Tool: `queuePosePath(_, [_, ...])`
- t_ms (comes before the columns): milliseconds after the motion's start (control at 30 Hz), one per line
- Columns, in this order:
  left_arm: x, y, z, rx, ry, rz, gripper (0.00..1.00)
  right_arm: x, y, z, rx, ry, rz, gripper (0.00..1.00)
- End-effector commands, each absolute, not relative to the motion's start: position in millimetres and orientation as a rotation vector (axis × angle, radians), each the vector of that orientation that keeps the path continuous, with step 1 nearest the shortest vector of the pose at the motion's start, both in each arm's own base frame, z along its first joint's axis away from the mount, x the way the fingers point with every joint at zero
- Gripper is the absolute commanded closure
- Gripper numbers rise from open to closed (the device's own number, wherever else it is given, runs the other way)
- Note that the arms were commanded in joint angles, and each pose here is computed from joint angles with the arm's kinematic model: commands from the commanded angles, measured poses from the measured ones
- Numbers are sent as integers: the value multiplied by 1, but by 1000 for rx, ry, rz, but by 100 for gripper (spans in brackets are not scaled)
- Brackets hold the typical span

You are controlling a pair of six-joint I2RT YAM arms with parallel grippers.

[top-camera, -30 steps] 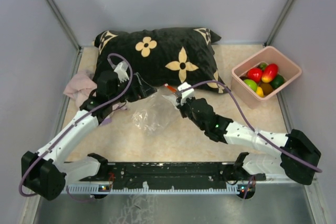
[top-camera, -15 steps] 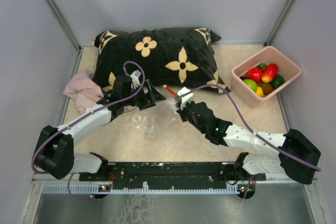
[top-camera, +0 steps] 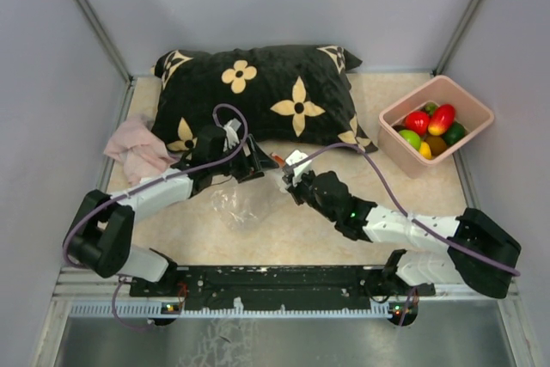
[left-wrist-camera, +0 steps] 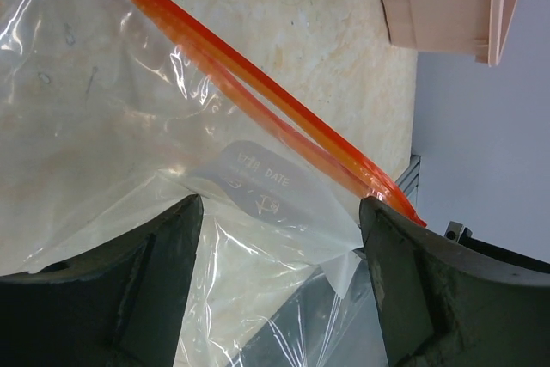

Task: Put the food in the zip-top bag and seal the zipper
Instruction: Open the zipper of the food storage bag at the center of the board.

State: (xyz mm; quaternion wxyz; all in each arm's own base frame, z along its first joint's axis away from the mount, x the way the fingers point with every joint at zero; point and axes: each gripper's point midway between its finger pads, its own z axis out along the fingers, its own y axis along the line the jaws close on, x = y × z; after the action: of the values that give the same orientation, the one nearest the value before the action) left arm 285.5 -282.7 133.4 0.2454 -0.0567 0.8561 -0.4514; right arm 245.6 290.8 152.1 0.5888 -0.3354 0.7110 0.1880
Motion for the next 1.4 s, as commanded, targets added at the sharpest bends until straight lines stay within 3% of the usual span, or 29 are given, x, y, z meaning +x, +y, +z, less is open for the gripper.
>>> queuePosePath(0, [283, -288, 127, -138, 2329, -1250, 22, 241, 304, 165, -793, 1564, 490, 100])
queuePosePath(467, [276, -289, 99, -128, 2368, -1242, 42, 226, 316, 149, -905, 1548, 520, 100])
queuePosePath(633, [275, -290, 95, -111, 2372, -1244, 64, 225, 320, 143, -930, 1565, 530, 100])
queuePosePath(767, [276, -291, 97, -58, 2360, -1242, 97, 222, 323, 144, -929, 1567, 559, 100])
queuePosePath(800, [277, -291, 98, -47, 2354, -1235, 100, 222, 323, 144, -927, 1569, 559, 100])
queuePosePath(933, [279, -287, 105, 13, 2315, -1193, 100, 219, 320, 156, -915, 1567, 576, 99])
queuePosePath(1367, [278, -287, 136, 265, 2171, -1163, 100, 210, 281, 207, -806, 1608, 775, 62])
